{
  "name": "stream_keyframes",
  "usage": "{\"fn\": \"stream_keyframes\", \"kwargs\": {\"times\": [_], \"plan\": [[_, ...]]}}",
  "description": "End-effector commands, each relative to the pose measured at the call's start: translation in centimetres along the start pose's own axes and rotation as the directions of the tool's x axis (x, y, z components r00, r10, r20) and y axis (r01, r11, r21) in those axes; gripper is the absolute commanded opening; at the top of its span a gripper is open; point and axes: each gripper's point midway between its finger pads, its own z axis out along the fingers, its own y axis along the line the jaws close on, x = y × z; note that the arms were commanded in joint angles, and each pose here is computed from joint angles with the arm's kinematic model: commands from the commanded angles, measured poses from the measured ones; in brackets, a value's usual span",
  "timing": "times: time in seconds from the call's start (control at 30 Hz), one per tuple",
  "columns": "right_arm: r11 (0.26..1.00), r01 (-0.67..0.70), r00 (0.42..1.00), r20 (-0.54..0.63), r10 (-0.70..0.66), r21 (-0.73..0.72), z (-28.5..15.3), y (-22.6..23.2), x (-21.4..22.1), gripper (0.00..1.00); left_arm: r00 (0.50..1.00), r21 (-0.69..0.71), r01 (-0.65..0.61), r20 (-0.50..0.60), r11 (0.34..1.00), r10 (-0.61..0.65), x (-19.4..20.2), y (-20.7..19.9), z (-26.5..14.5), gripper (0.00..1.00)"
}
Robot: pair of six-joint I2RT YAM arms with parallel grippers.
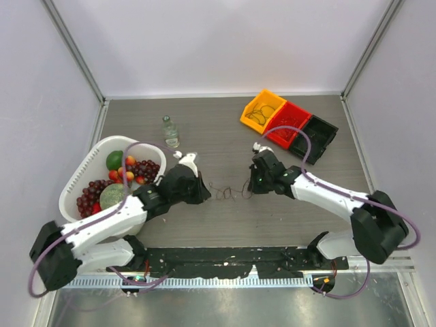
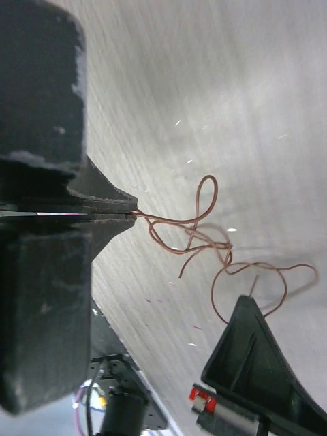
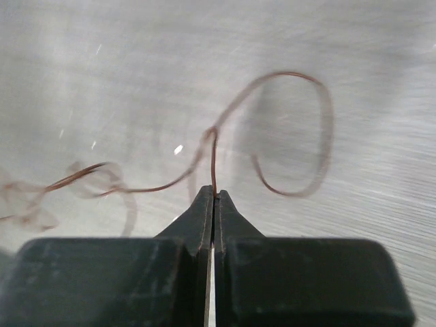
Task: Untangle the cables
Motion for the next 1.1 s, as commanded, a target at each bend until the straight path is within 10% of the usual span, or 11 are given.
{"fn": "stream_keyframes", "kwargs": {"times": [0.0,0.4,0.63,1.07], "plan": [[0.926,-0.131,0.953,0.302,0.019,0.354,-5.0,-6.5,-6.0,0.01,0.953,-0.245,-0.095,0.259,0.965,0.159,-6.8,2.9,-7.3,0.00],[0.752,-0.487,0.792,0.587,0.166,0.445,-14.1,-16.7,-8.9,0.01,0.685,-0.356,0.005,0.682,0.934,0.256,-15.1,4.2,-25.8,0.00],[0.654,-0.568,0.736,0.664,0.132,0.500,-18.3,-19.4,-9.6,0.01,0.632,-0.352,0.028,0.731,0.935,0.257,-15.1,5.1,-28.7,0.00],[0.992,-0.053,0.891,0.442,0.099,-0.116,-13.2,-3.7,-12.0,0.01,0.743,-0.191,-0.102,0.638,0.976,0.202,-13.6,1.2,-21.0,0.00]]}}
